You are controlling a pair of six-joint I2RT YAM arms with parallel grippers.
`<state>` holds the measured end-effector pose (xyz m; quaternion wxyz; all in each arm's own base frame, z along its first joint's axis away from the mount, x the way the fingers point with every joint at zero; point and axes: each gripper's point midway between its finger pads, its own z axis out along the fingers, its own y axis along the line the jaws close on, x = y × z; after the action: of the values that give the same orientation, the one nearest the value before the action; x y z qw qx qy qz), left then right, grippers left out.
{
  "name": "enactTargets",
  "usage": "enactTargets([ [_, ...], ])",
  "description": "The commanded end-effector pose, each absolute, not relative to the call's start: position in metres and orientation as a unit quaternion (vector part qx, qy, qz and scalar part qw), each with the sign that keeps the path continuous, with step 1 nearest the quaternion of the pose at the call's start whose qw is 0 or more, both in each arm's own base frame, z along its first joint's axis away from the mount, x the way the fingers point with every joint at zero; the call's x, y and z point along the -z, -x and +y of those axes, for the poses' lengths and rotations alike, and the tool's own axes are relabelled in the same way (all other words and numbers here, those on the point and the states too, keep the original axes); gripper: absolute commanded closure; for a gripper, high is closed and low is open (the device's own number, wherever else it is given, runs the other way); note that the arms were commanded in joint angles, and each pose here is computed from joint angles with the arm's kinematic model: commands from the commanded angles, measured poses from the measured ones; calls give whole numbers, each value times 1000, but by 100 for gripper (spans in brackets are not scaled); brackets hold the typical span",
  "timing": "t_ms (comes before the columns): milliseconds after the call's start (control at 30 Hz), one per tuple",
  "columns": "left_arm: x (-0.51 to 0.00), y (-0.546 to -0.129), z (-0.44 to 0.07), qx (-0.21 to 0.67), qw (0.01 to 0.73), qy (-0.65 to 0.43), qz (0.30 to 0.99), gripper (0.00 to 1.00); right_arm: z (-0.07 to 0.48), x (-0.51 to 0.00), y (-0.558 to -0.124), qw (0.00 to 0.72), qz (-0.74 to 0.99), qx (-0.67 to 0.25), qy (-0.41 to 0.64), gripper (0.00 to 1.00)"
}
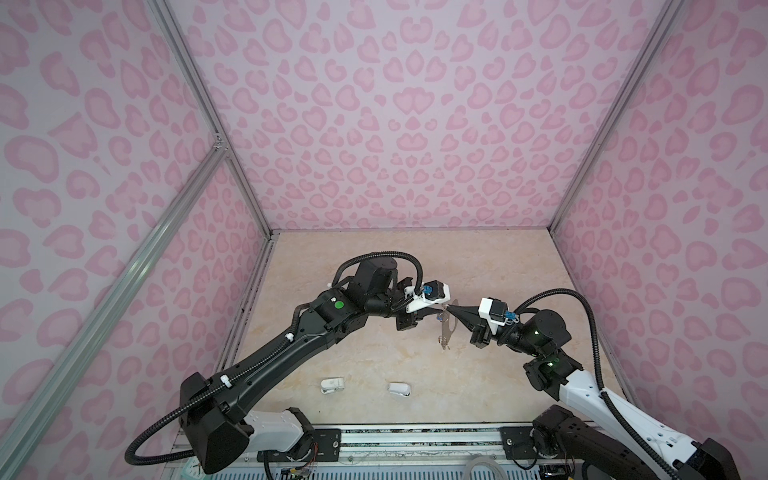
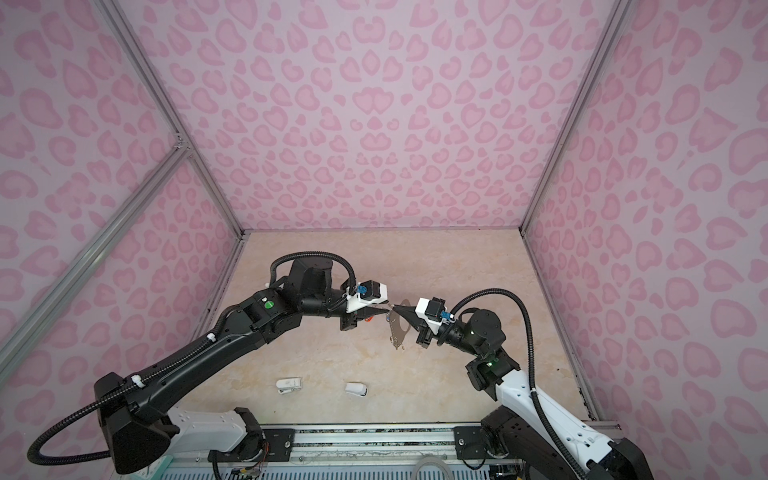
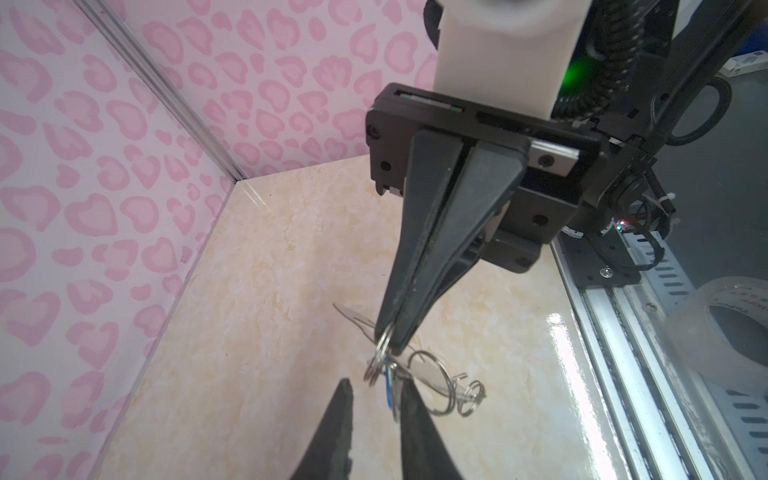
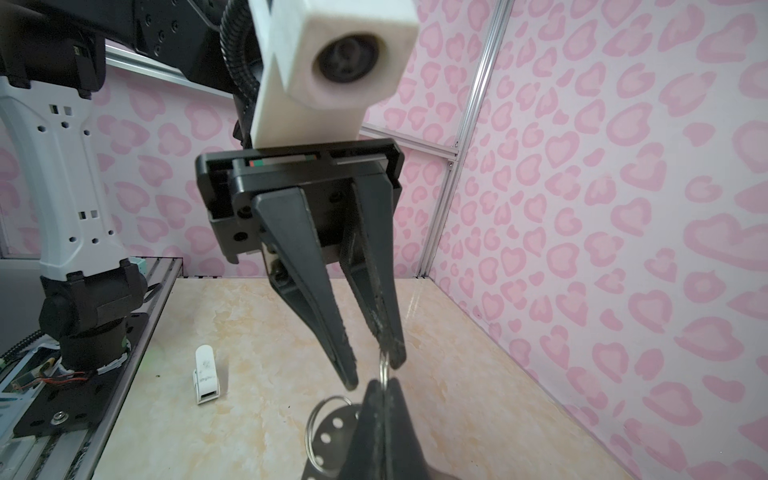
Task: Put the keys on the keyring
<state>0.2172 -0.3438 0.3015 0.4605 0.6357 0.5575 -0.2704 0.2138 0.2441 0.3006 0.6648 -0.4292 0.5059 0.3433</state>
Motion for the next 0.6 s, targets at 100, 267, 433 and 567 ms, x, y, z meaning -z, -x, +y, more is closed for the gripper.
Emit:
enactTargets([
  [100,-307,-213,-349,284,461,-644,540,81,247,-306,-211,666,492,-351,437,100],
  [267,-304,-212,-350,285,456,-648,539,97,247,-305,-213,667,494,-349,434,100],
  [433,-305,-219,-347,248,462,-650,550,97,237,-296,-227,675,527,-297,423,67],
  [567,-306,-228,-345,193,454,-656,571,97,228,-290,-232,684,538,-244,427,61],
])
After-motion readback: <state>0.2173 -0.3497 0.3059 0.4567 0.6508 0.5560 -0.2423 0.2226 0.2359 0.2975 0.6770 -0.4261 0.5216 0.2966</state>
